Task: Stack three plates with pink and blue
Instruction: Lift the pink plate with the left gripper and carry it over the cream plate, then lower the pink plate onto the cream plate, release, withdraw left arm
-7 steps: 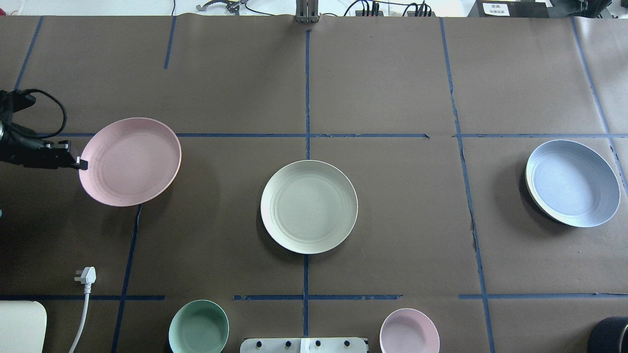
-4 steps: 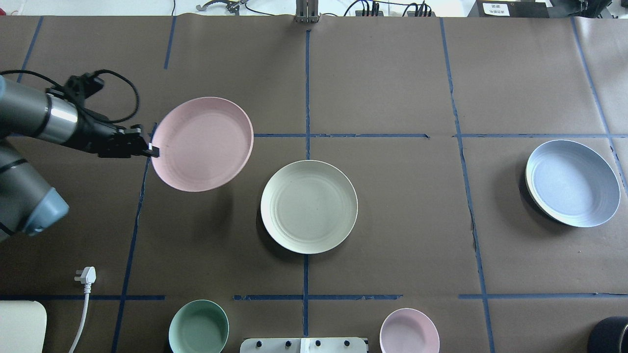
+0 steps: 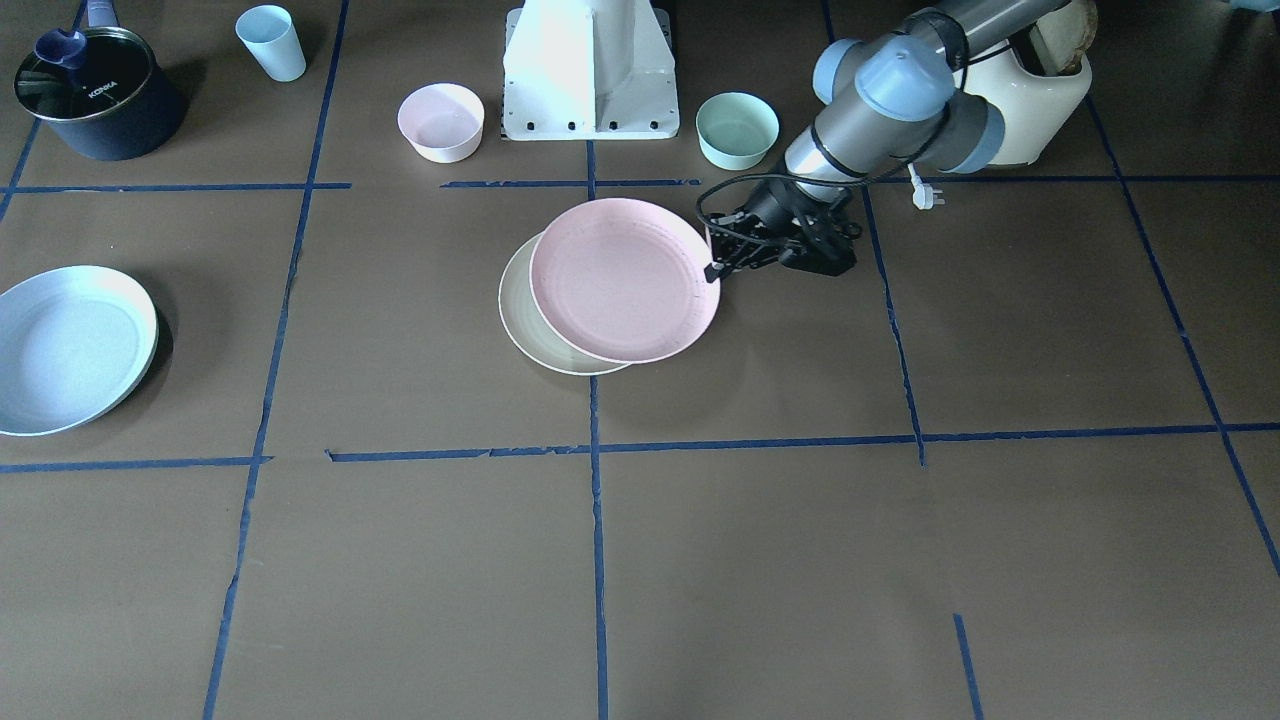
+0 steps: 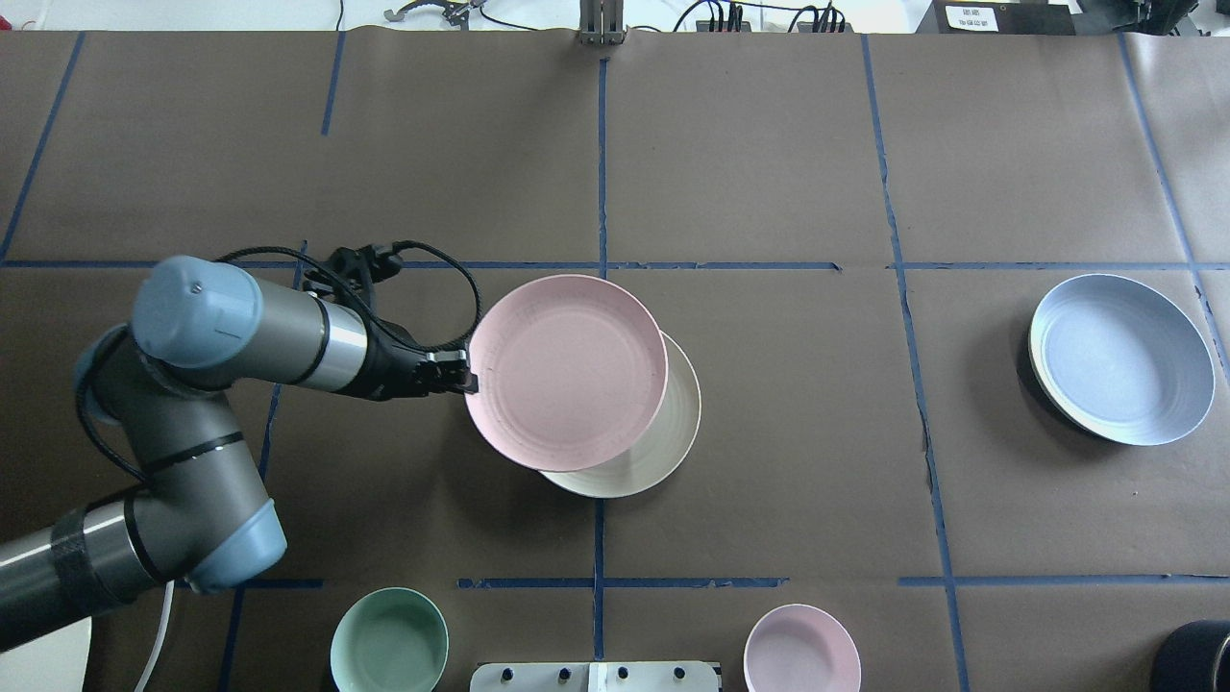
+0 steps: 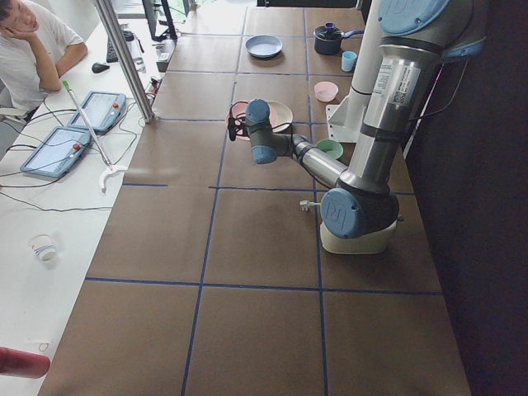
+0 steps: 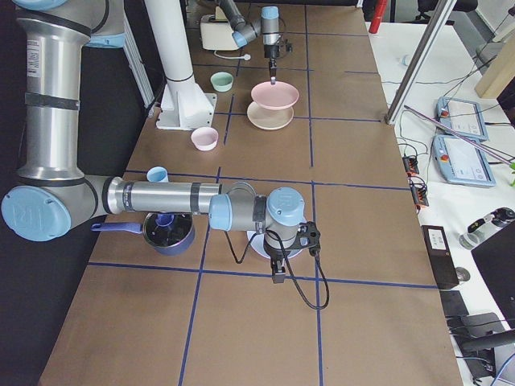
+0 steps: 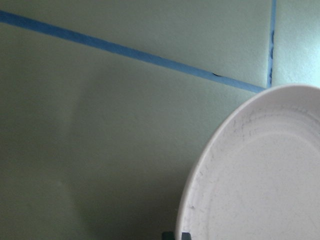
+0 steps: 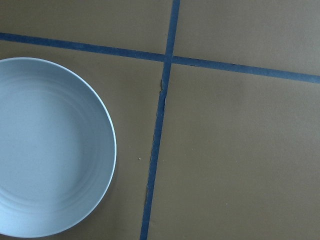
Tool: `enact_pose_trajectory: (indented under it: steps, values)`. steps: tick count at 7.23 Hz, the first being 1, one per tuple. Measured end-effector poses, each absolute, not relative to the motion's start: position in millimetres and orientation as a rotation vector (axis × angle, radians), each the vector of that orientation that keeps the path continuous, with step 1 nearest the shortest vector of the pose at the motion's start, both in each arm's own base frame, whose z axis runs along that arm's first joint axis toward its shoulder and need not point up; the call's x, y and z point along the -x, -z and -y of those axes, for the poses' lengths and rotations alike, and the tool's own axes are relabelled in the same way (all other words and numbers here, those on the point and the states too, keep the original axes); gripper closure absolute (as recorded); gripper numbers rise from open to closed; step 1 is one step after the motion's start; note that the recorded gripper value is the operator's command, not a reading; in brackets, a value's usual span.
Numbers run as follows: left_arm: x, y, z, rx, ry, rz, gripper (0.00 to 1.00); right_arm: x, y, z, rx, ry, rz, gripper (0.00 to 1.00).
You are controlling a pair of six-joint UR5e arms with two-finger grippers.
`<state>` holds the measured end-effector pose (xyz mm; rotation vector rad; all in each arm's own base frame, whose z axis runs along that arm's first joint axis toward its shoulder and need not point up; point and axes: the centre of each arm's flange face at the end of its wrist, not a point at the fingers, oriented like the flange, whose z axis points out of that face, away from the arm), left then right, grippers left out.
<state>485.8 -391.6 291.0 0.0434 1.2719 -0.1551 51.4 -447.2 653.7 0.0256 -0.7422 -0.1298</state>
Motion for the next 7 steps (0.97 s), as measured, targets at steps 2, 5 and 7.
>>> enact_pose_trajectory:
  steps: [2, 5, 7]
  values:
    - [-519, -273, 373, -0.031, 0.148, -1.231, 1.00, -51, -654, 447, -0.025, 0.129, 0.742, 0.00]
    - [-525, -276, 373, -0.029, 0.148, -1.207, 0.19, -51, -654, 448, -0.026, 0.130, 0.742, 0.00]
    - [-525, -278, 374, -0.032, 0.144, -1.203, 0.00, -51, -653, 448, -0.027, 0.130, 0.742, 0.00]
